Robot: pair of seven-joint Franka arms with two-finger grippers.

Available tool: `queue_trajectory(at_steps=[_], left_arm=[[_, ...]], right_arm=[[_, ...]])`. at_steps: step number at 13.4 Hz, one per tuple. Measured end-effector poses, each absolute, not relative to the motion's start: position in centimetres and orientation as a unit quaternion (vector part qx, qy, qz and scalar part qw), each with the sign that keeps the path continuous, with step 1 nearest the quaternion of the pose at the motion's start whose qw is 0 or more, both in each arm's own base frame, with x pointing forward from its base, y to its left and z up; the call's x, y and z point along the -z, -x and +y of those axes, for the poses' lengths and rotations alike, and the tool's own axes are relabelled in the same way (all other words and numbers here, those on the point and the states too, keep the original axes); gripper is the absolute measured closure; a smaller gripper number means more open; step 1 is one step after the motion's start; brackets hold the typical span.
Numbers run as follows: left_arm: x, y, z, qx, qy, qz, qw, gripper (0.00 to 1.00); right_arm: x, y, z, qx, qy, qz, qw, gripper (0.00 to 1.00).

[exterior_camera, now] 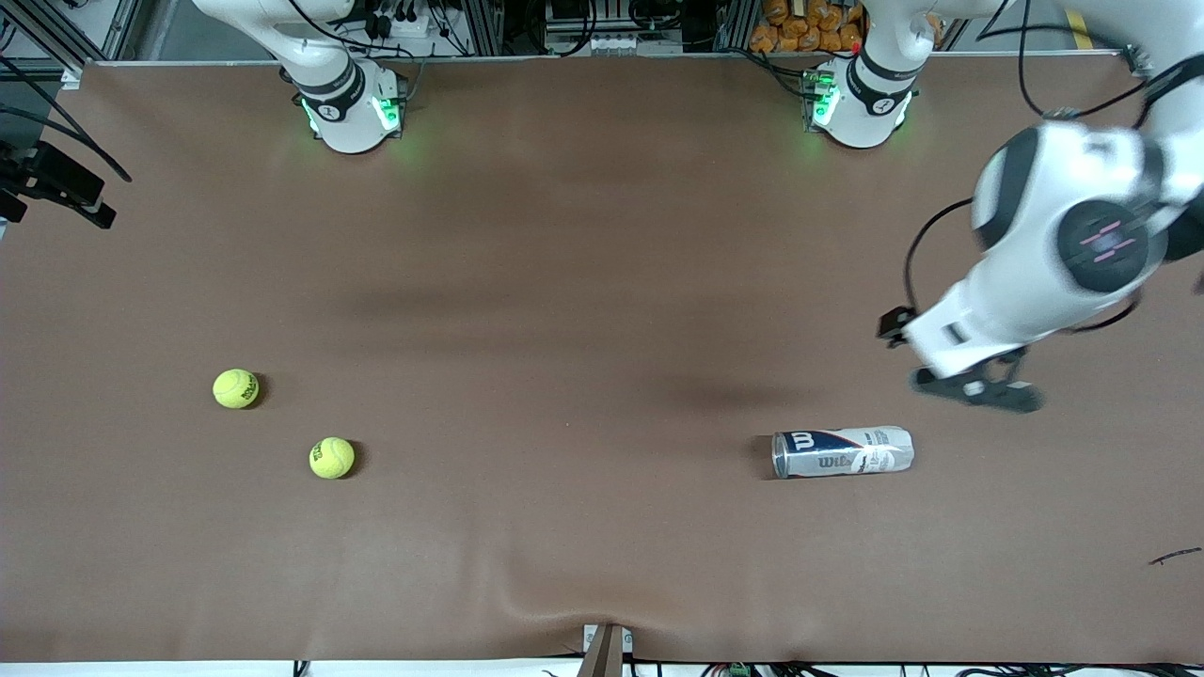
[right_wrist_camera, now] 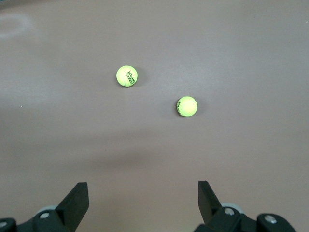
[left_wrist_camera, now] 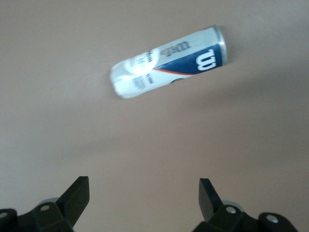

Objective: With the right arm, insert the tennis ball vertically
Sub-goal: 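Lower the left gripper over the Wilson can and grasp it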

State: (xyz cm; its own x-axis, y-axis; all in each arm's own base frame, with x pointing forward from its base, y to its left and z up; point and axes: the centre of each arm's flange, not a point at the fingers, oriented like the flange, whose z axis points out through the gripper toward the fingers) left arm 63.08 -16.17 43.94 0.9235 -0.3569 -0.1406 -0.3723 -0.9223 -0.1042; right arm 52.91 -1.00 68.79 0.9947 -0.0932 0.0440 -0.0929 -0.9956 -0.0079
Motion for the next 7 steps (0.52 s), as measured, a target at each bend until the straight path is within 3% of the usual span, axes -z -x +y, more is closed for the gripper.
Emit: queue_trajectory(at_steps=[3,7], left_arm=[[-38.7,-65.2,-20.0,-0.062,0.948,0.302,0.073,0.0],[-32.9,-66.4,-23.9,-0.076,0.869,0.469,0.139,0.0]], right_arm=[[-68.8,-52.9,-1.0,0.022,0.999,0.047,0.003,0.0],[-68.8,-52.9,-1.0,0.022,0.999,0.047,0.003,0.0]])
